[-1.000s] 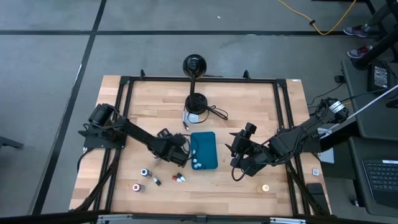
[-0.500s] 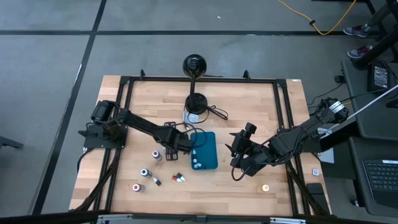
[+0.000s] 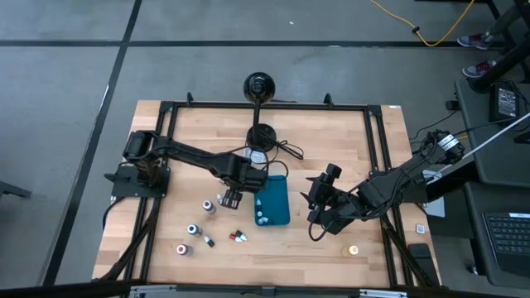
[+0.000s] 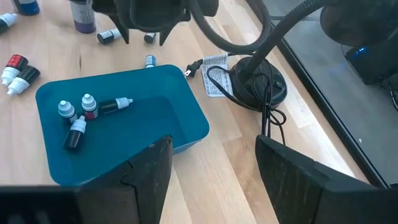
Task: Pick & Place food coloring
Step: Put the blue small food coloring bottle into the bin
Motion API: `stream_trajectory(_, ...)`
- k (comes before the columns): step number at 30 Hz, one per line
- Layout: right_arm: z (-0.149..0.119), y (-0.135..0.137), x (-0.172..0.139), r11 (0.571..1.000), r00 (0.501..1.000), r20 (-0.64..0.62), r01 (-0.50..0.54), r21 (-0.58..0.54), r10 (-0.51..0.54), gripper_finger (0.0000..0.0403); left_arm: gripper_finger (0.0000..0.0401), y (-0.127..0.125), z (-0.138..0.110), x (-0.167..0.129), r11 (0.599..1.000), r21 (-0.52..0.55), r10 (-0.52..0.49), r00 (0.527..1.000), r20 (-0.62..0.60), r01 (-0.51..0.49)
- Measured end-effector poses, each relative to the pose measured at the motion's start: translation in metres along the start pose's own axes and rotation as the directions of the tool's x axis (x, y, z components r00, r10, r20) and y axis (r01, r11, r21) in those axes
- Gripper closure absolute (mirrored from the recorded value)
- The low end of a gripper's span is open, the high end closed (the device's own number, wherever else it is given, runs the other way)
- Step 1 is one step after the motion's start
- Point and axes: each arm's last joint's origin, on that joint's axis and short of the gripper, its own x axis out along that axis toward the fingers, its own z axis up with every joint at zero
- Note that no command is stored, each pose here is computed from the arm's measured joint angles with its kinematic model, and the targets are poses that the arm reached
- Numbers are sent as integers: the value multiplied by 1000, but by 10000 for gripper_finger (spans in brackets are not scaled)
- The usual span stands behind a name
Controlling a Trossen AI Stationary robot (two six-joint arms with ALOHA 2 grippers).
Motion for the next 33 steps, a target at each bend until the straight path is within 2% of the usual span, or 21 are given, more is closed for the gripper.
stream_trajectory(13, -1, 0, 0, 1000, 1000, -5, 3, -7, -3, 171, 169, 18, -4, 11, 1000, -11, -19, 998, -54, 18)
stream_trajectory(27, -1, 0, 0, 1000, 1000, -7, 6, -10, -6, 171, 169, 13, 5, 61, 998, 7, -60, 982, -179, 63)
stream_trajectory(33, -1, 0, 0, 1000, 1000, -8, 6, -10, -6, 171, 169, 12, 7, 70, 998, 7, -64, 981, -185, 66)
